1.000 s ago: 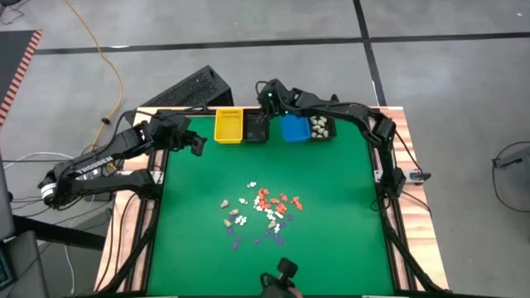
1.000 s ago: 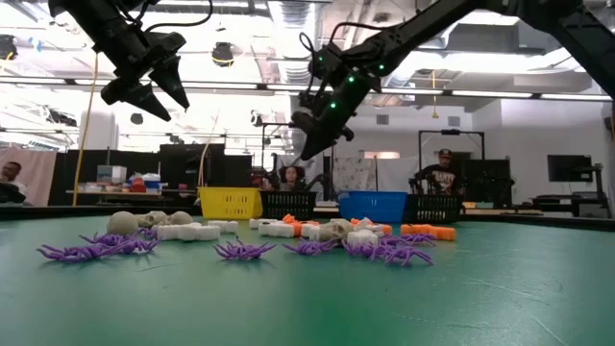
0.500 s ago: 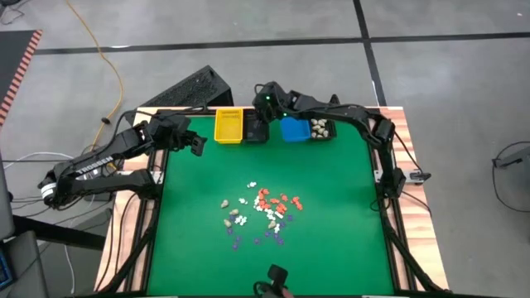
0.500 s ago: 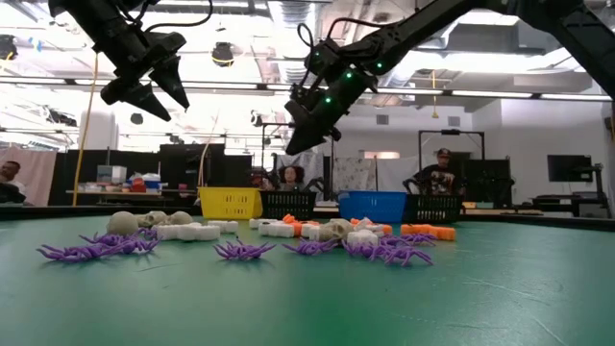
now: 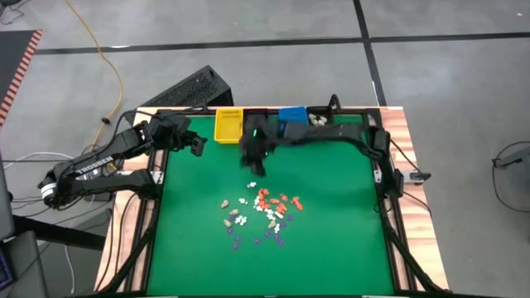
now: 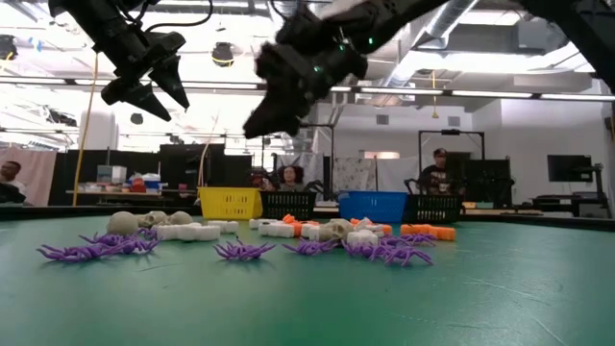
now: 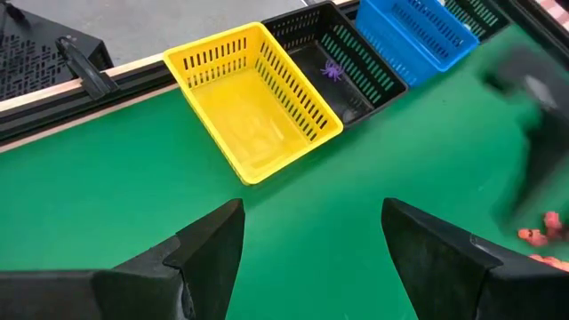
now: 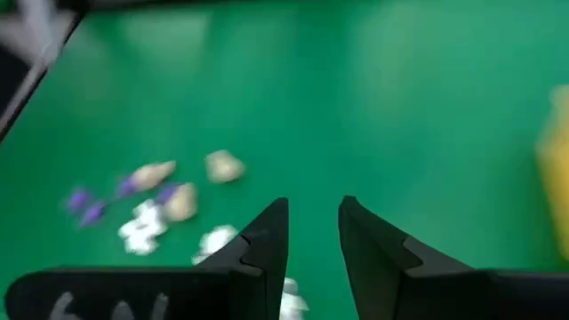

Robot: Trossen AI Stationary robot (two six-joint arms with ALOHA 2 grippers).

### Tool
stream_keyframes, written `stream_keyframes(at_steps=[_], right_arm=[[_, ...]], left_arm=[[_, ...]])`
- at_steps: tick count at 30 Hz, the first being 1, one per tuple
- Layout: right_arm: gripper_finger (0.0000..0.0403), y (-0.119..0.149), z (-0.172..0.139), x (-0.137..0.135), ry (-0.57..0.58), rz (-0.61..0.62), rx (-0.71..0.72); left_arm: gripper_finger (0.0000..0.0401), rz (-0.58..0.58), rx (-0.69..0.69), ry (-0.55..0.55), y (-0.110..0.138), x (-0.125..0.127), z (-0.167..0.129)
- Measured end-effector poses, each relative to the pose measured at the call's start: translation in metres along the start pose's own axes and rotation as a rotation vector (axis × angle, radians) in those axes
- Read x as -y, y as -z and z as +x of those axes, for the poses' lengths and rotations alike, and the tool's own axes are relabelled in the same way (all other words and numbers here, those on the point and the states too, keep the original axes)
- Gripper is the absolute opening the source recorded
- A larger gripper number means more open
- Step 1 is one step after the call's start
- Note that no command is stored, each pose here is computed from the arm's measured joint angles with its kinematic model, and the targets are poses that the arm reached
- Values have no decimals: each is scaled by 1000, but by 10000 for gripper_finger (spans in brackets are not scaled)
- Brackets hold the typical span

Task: Sort Halloween decoration
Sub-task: Put the purple spider toy into the left black basket

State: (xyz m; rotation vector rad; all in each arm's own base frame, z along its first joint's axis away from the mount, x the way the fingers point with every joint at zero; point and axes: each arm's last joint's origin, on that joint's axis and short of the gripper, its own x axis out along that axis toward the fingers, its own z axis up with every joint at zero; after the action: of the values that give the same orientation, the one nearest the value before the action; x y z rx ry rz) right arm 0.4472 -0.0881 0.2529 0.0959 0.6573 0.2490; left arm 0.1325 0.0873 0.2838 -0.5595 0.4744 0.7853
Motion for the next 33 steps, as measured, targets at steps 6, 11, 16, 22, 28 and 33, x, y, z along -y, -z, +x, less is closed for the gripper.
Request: stream_keyframes(at_steps=[6,11,16,22,28,33], right_arm=[[129,3,28,-72,-25,-169,-109],[129,26,32,-113,-88,-12,-349],[129,46,34,-166,-147,30,-550],[134,49,41,-218,-152,-173,-499],[173,56,48,-221,-87,-304,-450],[211,68,62,-224,-71,-337,-338]], left_arm=[[256,0,-16,33,1,1,0],[256,45,-24,51,1,1,0],[256,69,-23,52,1,1,0],[256,67,-22,51,1,1,0],[256,63,-19,43,1,1,0],[256,88,-20,41,1,1,0]])
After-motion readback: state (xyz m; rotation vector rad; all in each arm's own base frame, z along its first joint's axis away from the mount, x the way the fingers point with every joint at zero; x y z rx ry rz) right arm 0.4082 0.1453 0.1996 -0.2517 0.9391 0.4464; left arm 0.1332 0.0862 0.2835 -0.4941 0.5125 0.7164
